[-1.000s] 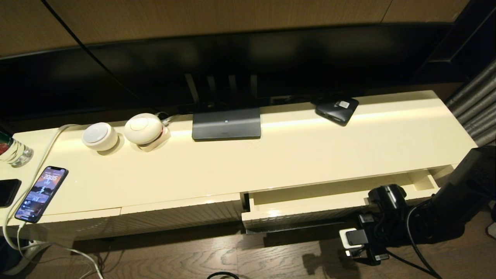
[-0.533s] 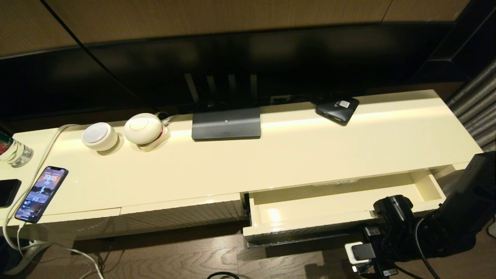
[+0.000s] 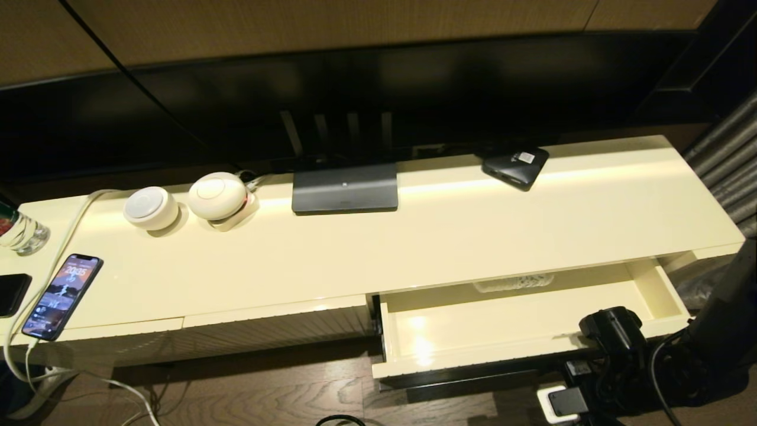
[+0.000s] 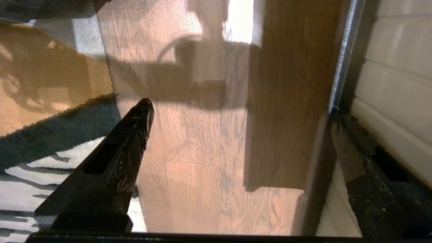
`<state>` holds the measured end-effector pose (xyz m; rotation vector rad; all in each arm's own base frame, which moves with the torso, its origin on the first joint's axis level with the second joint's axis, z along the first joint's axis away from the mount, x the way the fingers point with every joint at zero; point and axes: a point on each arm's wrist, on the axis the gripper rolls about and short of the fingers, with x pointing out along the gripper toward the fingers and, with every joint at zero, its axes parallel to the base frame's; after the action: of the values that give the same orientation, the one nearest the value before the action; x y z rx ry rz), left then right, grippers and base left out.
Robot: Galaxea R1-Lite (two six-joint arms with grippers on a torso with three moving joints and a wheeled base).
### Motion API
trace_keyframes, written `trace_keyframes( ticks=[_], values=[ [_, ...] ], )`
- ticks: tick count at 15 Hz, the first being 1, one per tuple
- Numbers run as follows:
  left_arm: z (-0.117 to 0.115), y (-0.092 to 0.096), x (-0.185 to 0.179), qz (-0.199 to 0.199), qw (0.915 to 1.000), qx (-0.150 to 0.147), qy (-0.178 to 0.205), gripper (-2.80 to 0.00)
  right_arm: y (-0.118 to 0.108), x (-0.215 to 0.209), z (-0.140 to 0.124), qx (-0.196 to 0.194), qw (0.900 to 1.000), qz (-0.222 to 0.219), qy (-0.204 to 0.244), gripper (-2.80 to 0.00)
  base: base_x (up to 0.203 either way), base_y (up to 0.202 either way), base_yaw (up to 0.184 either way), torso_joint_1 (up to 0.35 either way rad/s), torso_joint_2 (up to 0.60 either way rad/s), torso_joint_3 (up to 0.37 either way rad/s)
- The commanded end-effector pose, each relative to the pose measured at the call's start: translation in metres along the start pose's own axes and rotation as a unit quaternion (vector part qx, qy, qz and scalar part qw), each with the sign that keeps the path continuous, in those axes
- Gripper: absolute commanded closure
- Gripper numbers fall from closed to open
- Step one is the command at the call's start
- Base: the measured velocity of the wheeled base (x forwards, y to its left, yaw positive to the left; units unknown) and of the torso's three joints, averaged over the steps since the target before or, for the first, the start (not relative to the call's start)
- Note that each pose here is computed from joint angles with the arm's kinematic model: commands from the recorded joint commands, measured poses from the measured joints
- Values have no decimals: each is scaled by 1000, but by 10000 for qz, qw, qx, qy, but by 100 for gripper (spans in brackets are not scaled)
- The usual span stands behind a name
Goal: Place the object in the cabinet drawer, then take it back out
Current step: Open the drawer
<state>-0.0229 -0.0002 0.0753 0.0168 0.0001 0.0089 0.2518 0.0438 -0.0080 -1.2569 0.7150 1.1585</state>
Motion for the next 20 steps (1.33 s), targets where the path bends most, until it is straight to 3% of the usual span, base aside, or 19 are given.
trace_keyframes(
  ticks=[1,9,12,13,14,20],
  values=[
    [-1,0,0,-5,10000,1,23,0,-7,-12,2,-105,9993,-367,37,-280,0,0,0,0,0,0],
    [-1,0,0,-5,10000,1,23,0,-2,-31,5,-136,9982,-578,47,-280,0,0,0,0,0,0],
    [-1,0,0,-6,10000,1,23,0,1,-51,8,-177,9959,-886,39,-280,0,0,0,0,0,0],
    [-1,0,0,-6,10000,1,23,0,4,-58,9,-175,9953,-948,41,-247,0,0,0,0,0,0],
    [-1,0,0,-6,10000,1,23,0,7,-63,9,-162,9951,-969,50,0,0,0,0,0,0,0],
    [-1,0,0,-6,10000,1,23,0,35,-104,13,-95,9935,-1133,92,0,0,0,0,0,0,0]
  ],
)
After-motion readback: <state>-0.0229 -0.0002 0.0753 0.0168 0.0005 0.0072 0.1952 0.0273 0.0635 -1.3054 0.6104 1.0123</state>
